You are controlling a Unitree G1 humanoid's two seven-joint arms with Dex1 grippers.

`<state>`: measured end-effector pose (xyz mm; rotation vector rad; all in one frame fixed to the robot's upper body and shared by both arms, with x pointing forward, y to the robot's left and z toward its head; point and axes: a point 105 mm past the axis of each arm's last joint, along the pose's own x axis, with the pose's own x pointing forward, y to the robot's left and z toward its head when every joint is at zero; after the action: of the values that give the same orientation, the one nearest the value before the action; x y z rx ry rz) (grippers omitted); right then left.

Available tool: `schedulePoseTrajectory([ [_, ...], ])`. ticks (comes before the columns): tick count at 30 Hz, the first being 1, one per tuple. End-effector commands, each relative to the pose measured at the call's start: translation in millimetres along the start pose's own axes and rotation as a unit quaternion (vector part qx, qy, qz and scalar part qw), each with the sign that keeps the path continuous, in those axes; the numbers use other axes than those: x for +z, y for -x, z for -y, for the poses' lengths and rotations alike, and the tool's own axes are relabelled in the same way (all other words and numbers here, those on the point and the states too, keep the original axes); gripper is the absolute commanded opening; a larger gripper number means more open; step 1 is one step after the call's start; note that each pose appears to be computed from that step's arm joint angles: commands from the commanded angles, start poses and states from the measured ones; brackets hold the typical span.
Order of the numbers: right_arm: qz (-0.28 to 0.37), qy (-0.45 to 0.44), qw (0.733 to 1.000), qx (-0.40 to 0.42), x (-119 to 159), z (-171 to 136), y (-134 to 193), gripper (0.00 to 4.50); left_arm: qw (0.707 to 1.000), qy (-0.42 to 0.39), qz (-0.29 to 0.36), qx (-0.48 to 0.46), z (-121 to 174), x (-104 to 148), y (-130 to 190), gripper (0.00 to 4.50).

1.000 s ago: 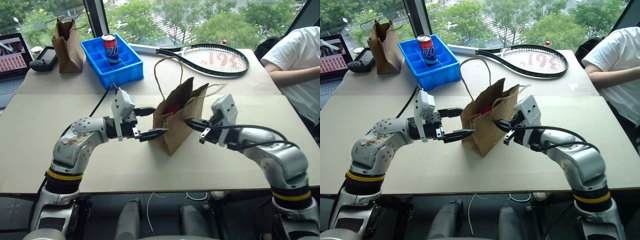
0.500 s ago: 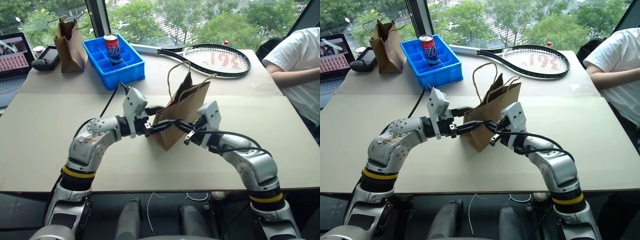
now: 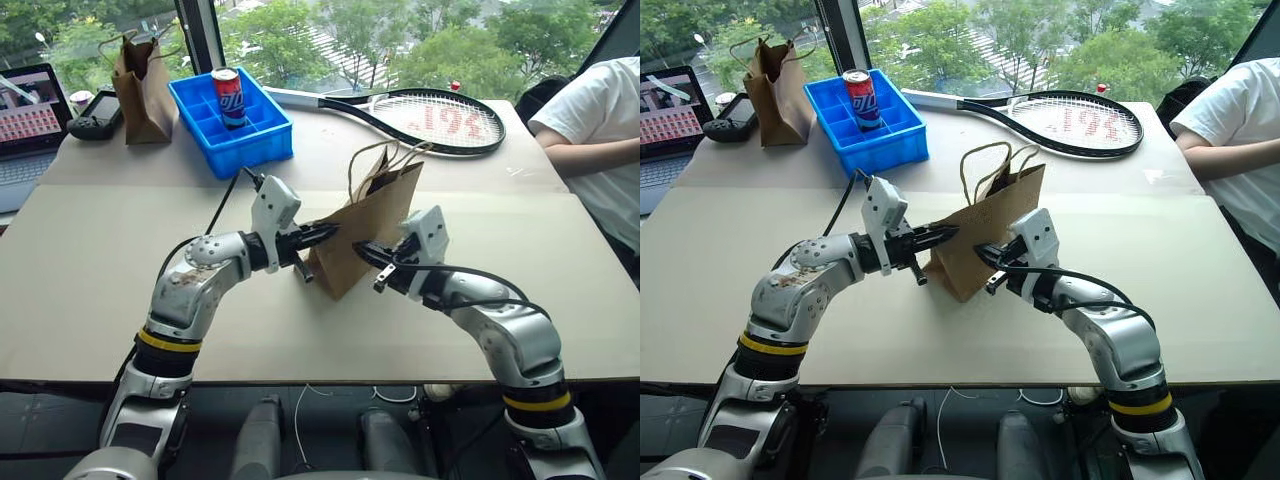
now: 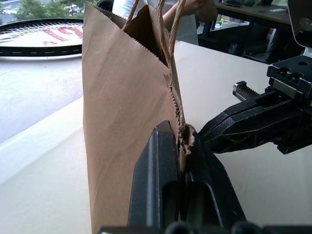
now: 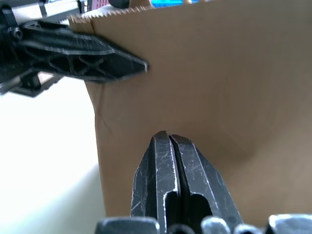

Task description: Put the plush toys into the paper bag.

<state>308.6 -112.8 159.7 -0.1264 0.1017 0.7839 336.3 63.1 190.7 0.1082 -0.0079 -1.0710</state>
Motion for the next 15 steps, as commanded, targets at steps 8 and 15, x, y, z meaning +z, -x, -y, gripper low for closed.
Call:
schedulePoseTrajectory([
  [8,-0.083,0.042,0.995,-0.037,5.9,39.5,106.5,0.00,0.976,-0.107,0.034,-0.184,-3.0,41.1,16.6,0.07],
  [15,-0.108,0.043,0.989,-0.092,3.3,56.7,148.1,0.00,0.948,-0.118,0.018,-0.295,-4.1,33.0,18.0,0.07],
])
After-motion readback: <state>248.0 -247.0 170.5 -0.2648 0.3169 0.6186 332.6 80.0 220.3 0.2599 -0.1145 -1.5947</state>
